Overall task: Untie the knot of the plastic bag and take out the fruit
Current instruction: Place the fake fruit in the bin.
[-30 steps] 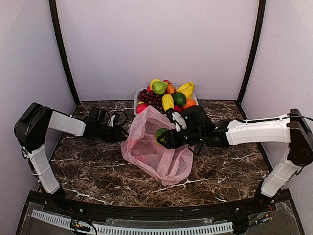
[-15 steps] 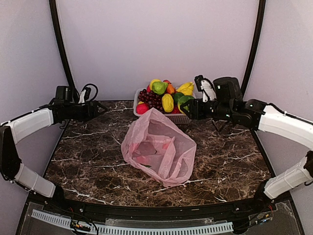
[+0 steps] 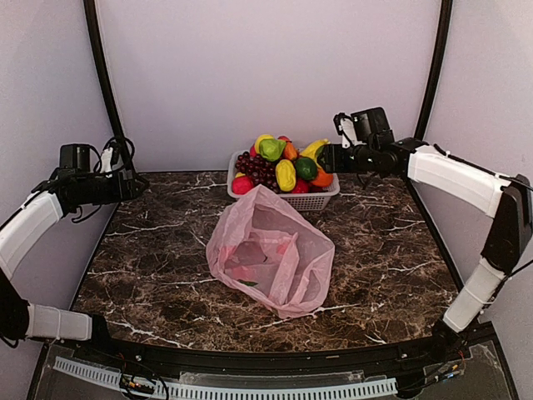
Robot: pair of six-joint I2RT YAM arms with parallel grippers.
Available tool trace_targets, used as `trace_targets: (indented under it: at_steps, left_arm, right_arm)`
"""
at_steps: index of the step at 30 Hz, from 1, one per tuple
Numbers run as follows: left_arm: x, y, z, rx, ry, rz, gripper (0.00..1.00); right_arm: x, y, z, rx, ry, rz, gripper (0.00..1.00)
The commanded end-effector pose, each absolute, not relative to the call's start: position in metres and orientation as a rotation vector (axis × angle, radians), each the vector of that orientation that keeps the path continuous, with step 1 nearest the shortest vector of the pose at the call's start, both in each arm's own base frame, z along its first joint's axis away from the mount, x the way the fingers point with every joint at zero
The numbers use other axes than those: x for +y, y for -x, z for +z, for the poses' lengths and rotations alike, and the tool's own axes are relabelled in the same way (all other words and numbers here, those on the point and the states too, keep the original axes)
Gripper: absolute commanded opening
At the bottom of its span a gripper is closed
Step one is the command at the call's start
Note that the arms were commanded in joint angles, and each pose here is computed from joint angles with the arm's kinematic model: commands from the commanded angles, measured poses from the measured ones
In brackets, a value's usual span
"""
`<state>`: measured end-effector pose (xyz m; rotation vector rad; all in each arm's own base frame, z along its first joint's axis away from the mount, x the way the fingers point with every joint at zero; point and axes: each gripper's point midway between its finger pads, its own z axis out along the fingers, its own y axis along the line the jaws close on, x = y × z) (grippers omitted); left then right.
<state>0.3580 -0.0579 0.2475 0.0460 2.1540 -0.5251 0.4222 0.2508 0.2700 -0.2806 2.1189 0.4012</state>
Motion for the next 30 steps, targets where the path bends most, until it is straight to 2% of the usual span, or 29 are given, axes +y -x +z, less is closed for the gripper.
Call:
trace_targets:
  at_steps: [1,14,30]
  left_arm:
    - [-0.039,-0.348,0.233,2.173,-0.041,-0.370,0.87]
    - [-0.024,-0.347,0.232,2.171,-0.037,-0.252,0.87]
    - [-0.023,-0.346,0.238,2.147,-0.031,-0.248,0.87]
  right_arm:
    - [0.253,-0.461,0.272,2.101,0.265,0.417,0.57]
    - [0.262,-0.570,0.256,2.058,0.218,0.422,0.57]
    - [0.291,-0.625,0.228,1.987,0.275,0.466,0.58]
